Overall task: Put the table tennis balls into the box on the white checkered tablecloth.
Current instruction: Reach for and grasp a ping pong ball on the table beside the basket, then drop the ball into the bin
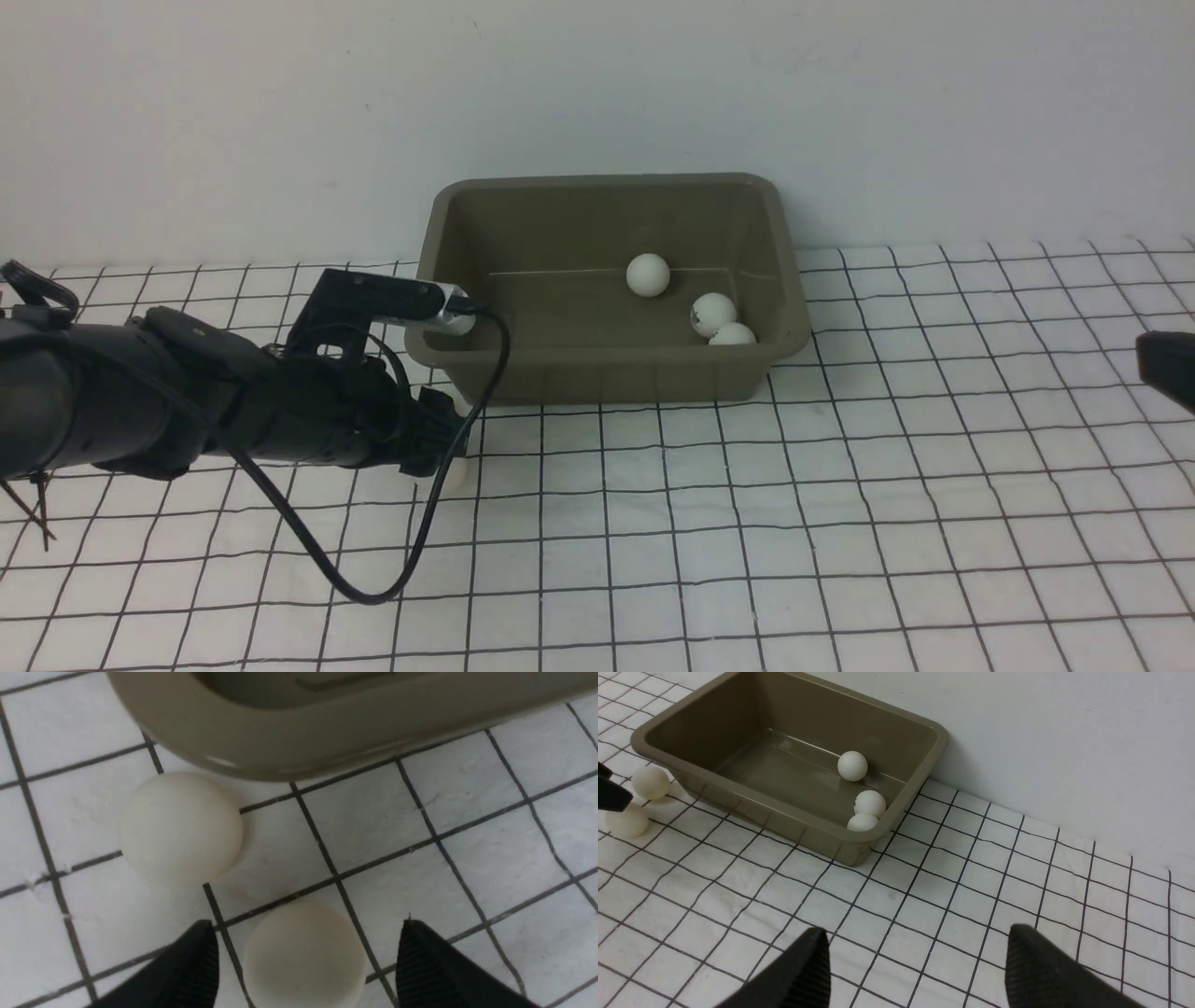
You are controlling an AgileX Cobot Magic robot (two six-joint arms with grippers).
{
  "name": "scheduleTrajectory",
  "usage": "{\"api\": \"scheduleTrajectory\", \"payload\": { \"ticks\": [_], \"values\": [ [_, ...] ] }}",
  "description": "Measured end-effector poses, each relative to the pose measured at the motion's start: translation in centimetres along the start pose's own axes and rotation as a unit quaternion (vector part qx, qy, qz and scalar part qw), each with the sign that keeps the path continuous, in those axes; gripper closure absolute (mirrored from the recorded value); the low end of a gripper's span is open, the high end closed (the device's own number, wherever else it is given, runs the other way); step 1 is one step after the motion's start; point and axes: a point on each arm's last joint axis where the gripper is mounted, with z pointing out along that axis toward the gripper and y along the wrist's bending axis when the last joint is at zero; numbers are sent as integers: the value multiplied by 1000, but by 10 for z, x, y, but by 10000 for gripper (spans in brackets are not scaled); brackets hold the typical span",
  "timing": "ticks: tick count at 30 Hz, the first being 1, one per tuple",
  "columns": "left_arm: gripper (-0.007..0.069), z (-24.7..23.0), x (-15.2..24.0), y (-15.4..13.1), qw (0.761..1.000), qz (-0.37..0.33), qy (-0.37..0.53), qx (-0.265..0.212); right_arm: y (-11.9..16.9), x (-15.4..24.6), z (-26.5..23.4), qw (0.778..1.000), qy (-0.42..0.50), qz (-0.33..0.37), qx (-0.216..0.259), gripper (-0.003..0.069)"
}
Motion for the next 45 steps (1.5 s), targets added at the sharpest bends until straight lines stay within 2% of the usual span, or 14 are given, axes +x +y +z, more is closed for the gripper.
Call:
{"api": "scheduleTrajectory", "payload": {
  "ticks": [8,9,12,16,27,31,34,38,40,44,45],
  "values": [
    [169,16,11,2,1000,-16,26,1,0,-1,0,1000,-3,-1,2,198],
    [178,17,11,2,999,-18,28,2,0,-1,0,1000,-3,-1,2,198],
    [279,18,12,2,999,-18,30,2,0,-1,0,1000,-4,-2,3,198],
    [280,18,12,1,999,-13,31,7,0,-1,0,1000,-4,-2,3,198],
    [280,-13,-1,-20,996,8,13,85,-1,-1,0,1000,-4,-10,3,198],
    [280,-33,-7,-32,991,24,6,130,-1,-1,0,1000,-4,-11,3,198],
    [280,-44,-9,-39,986,41,2,159,-1,-1,0,1000,-4,-11,3,198],
    [280,-64,-21,-50,975,107,-35,194,-1,-1,0,1000,-4,-11,3,198],
    [280,-71,-45,-52,970,128,-97,184,-1,-1,0,1000,-4,-11,3,198],
    [280,-62,-78,-41,972,104,-166,126,-1,-1,0,1000,-4,-12,3,198],
    [280,-60,-81,-41,973,101,-168,124,-1,-1,0,1000,-4,-12,3,198]
  ]
}}
